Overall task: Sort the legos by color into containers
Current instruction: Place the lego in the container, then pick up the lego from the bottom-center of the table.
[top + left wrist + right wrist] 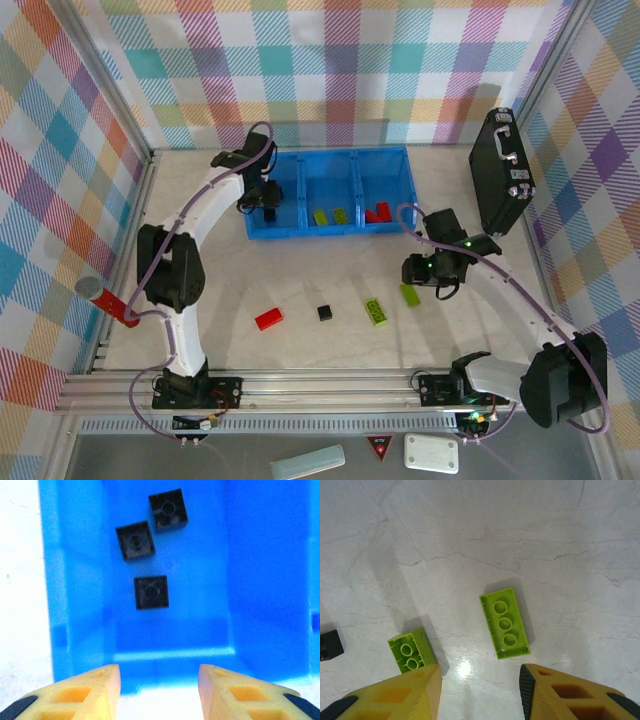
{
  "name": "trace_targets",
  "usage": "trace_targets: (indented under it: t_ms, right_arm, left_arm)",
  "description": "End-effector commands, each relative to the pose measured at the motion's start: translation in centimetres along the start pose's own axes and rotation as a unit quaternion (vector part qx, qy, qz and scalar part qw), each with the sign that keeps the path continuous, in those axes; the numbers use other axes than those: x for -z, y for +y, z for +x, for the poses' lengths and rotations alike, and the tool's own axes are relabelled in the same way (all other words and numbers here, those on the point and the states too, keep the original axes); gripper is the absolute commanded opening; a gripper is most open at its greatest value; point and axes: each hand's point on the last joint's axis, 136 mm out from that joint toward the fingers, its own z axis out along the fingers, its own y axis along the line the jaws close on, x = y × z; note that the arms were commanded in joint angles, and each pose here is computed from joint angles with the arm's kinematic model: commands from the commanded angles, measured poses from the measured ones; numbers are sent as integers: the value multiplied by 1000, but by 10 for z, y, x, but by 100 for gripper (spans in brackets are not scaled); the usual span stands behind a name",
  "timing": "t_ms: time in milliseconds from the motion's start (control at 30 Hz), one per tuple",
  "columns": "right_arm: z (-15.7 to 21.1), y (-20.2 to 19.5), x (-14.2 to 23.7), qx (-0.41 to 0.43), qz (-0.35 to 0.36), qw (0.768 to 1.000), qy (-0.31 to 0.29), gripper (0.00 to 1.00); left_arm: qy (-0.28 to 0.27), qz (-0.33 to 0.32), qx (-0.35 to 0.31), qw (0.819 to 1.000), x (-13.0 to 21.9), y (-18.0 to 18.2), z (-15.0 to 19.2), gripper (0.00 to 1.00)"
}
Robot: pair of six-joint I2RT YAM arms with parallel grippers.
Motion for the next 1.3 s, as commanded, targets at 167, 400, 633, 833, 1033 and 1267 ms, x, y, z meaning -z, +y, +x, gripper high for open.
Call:
trace_targets:
  t_ms: [167,400,633,833,1033,1267]
  right_arm:
    - [12,8,-16,-8,0,999,38,47]
    - [15,2,-34,-6,31,998,53,47]
    - [13,-3,-48,4,59,996,72,46]
    - [16,20,-46,29,59,995,78,46]
    - [28,51,-57,62,58,992,96,47]
    - [45,71,-77,93,71,985,125,48]
  left_arm:
    - [3,17,2,1000,46,35,30,45]
    - [-4,6,-20,1000,62,59,52,45]
    - [-6,-7,-15,1000,45,76,63,44]
    - [-19,-4,-16,1000,39,79,63,44]
    - [-9,5,-9,1000,30,81,66,43]
    - [-10,10,-6,1000,30,80,65,43]
